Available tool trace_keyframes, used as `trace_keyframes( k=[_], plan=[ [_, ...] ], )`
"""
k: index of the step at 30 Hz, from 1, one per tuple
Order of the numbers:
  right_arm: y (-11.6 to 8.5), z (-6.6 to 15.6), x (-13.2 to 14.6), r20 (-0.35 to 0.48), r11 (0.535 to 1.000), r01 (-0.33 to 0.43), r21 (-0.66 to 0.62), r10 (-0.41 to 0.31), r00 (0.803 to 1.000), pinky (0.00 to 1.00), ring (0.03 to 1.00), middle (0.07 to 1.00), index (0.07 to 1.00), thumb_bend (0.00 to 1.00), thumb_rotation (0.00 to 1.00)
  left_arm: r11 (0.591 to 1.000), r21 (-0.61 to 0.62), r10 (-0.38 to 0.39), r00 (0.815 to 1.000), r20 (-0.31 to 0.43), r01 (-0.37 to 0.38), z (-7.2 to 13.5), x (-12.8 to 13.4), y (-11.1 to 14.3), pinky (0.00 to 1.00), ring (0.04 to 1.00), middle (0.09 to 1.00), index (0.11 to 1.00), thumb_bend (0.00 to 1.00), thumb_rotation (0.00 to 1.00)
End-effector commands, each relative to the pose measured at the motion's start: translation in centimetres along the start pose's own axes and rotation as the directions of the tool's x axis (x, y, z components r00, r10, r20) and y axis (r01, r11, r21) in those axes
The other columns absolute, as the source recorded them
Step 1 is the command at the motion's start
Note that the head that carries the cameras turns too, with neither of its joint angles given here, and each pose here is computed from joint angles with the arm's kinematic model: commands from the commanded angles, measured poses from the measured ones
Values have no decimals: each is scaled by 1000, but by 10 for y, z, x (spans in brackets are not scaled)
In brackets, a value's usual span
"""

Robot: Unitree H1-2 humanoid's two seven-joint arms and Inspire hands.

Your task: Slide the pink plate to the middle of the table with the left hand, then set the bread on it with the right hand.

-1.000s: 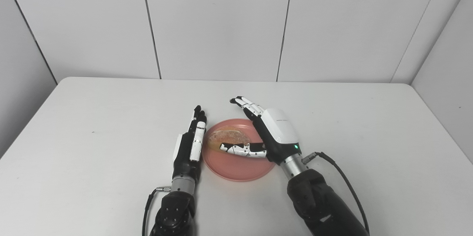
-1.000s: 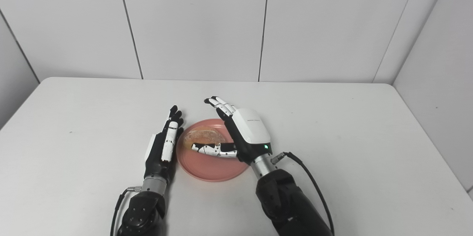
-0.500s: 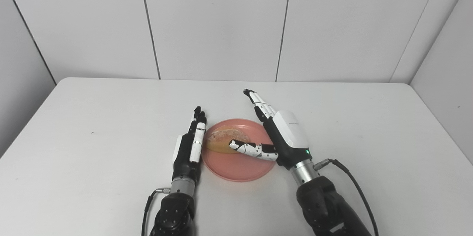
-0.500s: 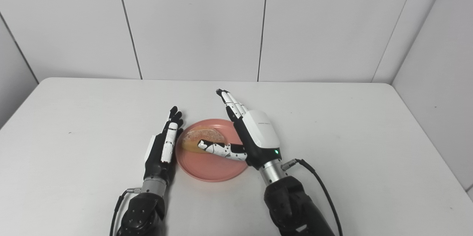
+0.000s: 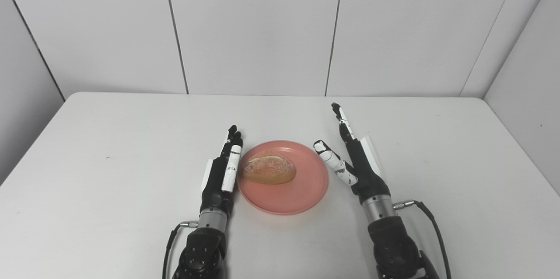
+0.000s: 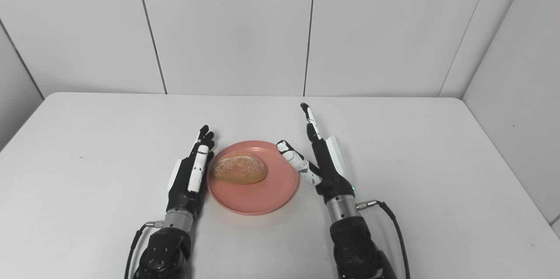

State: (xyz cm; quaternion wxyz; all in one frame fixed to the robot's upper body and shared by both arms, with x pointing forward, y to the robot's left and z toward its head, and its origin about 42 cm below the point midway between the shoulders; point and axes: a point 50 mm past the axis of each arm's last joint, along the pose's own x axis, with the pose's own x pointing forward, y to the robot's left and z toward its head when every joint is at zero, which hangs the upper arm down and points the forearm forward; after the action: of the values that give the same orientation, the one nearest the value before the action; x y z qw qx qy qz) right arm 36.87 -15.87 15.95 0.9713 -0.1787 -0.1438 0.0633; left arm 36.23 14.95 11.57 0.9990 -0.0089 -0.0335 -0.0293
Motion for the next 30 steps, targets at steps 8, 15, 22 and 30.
trace_keyframes(
  k=[8,15,22,30],
  plan=[
    [3,0,10,-1,959,82,272,-85,996,1000,1000,1000,1000,592,1000,1000,-2,18,1000,19,-18,5,4,14,1000,1000,995,984,501,1000],
    [12,-4,6,-52,925,125,359,-114,992,1000,1000,1000,1000,605,1000,999,14,48,999,20,-48,8,5,19,966,972,961,939,468,1000],
    [16,-6,4,-101,903,139,407,-107,989,1000,1000,1000,1000,604,1000,999,15,41,999,12,-41,9,4,21,971,972,962,944,444,1000],
    [17,-8,4,-106,907,130,401,-95,990,1000,1000,1000,1000,602,1000,999,-44,6,1000,-5,-7,7,3,18,999,990,984,964,472,1000]
  ],
)
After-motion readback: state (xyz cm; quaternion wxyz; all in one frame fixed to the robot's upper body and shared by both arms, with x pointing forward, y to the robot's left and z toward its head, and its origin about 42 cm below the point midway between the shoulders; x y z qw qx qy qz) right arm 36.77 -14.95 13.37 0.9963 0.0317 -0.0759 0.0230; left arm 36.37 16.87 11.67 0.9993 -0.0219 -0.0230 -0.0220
